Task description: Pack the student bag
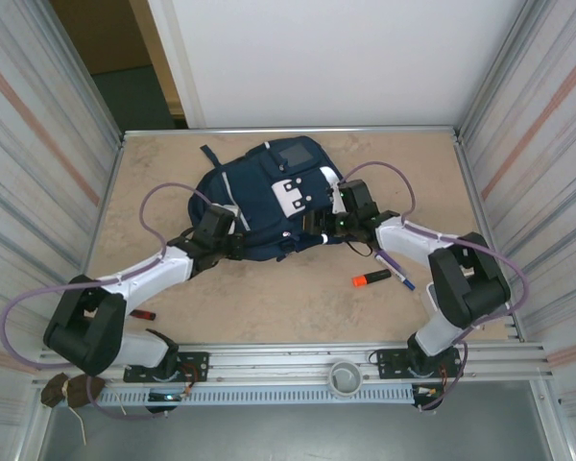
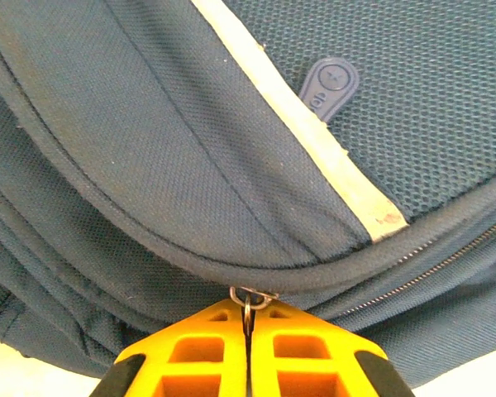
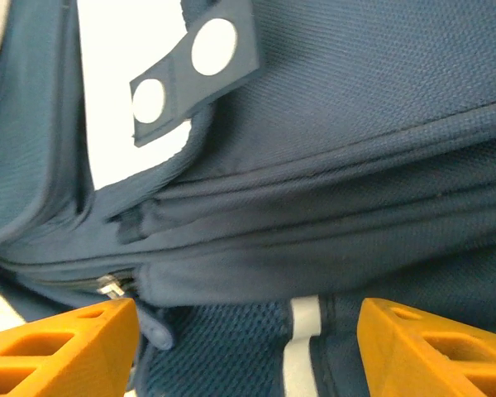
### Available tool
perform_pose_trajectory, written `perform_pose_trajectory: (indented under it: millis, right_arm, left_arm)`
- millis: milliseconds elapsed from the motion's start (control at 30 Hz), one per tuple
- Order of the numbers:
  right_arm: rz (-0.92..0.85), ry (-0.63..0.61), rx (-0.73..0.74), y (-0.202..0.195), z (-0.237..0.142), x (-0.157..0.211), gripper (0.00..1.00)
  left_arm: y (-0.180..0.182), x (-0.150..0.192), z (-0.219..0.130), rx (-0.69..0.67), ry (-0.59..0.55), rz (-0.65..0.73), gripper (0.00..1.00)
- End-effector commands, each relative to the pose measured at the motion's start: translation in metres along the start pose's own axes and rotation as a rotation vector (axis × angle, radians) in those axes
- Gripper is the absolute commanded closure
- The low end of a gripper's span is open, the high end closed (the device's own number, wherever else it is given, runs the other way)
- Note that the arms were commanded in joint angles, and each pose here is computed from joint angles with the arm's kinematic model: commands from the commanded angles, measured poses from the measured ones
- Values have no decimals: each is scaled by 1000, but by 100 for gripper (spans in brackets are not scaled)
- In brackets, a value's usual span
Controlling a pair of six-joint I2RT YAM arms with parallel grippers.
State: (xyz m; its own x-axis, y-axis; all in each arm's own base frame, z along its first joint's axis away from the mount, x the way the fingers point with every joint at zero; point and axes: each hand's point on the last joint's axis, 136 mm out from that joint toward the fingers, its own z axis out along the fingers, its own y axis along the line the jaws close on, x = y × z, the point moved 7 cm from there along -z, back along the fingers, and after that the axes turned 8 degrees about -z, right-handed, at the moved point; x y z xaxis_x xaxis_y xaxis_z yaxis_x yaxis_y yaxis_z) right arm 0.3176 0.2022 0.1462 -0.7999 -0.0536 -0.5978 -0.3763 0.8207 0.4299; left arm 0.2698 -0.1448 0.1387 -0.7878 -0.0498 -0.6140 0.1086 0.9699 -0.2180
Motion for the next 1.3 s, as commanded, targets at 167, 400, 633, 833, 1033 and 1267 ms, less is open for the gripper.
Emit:
perform_pose_trajectory:
  millis: [167, 400, 633, 833, 1033, 1267]
  right_arm:
    - [32, 84, -12, 14, 6, 23, 34]
    - [149, 134, 196, -47, 30, 9, 41]
    - [153, 126, 297, -91, 40, -35, 46]
    - [107, 58, 219, -65, 8, -57, 40]
    - [178, 23, -118, 3, -9, -33, 32]
    - [221, 66, -266, 51, 13, -19, 36]
  left_arm:
    - [-5, -1, -16, 76, -27, 71, 100]
    - [-8, 10, -16, 98, 77, 101, 100]
    - [-40, 12, -14, 226, 94, 157, 100]
    - [-56, 3, -8, 259, 78, 153, 100]
    - [-68, 5, -6, 313, 55, 158, 100]
    - [-70, 10, -6, 320, 56, 169, 100]
